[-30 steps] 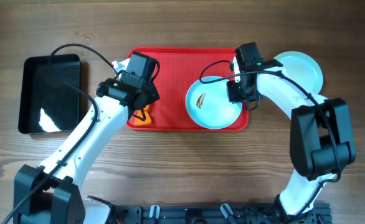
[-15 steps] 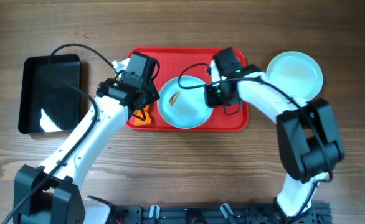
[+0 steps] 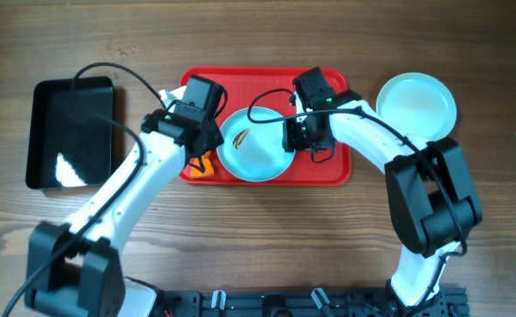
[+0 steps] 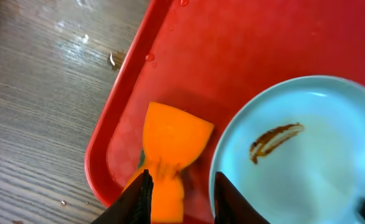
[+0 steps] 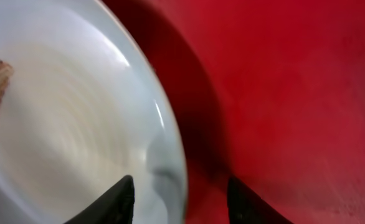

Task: Clean dirty plates on tray and stack at the side
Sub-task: 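Scrub the remaining plate with the sponge in the left gripper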

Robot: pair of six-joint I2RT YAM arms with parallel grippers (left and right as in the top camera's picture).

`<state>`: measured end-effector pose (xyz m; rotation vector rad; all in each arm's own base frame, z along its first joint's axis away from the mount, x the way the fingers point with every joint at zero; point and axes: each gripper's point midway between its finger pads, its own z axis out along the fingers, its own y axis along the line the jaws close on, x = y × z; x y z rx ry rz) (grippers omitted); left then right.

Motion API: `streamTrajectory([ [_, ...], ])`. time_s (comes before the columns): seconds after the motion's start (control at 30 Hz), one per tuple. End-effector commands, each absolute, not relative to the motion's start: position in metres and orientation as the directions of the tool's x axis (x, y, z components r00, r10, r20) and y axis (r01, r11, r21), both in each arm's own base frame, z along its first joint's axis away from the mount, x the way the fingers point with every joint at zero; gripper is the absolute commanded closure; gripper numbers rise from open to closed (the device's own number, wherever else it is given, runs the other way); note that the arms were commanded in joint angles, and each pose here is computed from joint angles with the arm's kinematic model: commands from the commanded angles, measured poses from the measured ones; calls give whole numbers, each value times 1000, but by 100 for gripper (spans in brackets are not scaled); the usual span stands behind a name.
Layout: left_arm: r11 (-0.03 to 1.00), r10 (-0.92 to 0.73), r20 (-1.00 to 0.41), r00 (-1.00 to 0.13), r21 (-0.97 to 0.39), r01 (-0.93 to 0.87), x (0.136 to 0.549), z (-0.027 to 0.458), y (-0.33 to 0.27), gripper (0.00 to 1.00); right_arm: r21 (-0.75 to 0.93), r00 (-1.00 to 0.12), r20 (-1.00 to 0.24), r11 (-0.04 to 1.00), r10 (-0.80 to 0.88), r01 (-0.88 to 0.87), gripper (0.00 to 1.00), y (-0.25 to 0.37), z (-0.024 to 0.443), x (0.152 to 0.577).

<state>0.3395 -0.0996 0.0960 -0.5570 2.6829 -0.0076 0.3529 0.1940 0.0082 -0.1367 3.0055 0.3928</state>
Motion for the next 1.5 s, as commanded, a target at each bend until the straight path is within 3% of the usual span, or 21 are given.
streamTrajectory([
  [0.0, 919, -371, -331, -868, 0, -393, 335, 63, -91, 80, 227, -989, -126, 969, -73, -101, 62, 193, 18, 366],
  [0.1, 919, -368, -311, -877, 21, -393, 335, 52, -91, 82, 223, -992, -109, 970, -71, -94, 75, 192, 17, 362],
  [0.23, 919, -365, -296, -883, 36, -393, 335, 41, -91, 76, 218, -993, -98, 972, -72, -92, 74, 190, 14, 359],
  [0.37, 919, -363, -285, -887, 48, -392, 334, 35, -91, 58, 218, -993, -96, 972, -67, -87, 73, 189, 9, 357],
  [0.6, 936, -319, -278, -906, 59, -348, 334, 34, -92, 55, 209, -995, -92, 976, -41, -59, 70, 187, 4, 356],
  [0.73, 968, -203, -255, -945, 95, -233, 332, 32, -90, 44, 207, -995, -89, 976, -44, -62, 70, 187, 3, 356],
  [1.0, 983, -183, -197, -963, -11, -184, 334, 25, -101, 50, 208, -995, -91, 976, -47, -65, 70, 187, 2, 356],
  [1.27, 980, -195, -143, -970, 16, -199, 328, 7, -94, 59, 209, -994, -95, 976, -47, -66, 70, 187, 2, 357],
  [1.47, 980, -194, -130, -972, 24, -198, 325, 5, -93, 59, 210, -994, -96, 975, -47, -67, 70, 187, 2, 357],
])
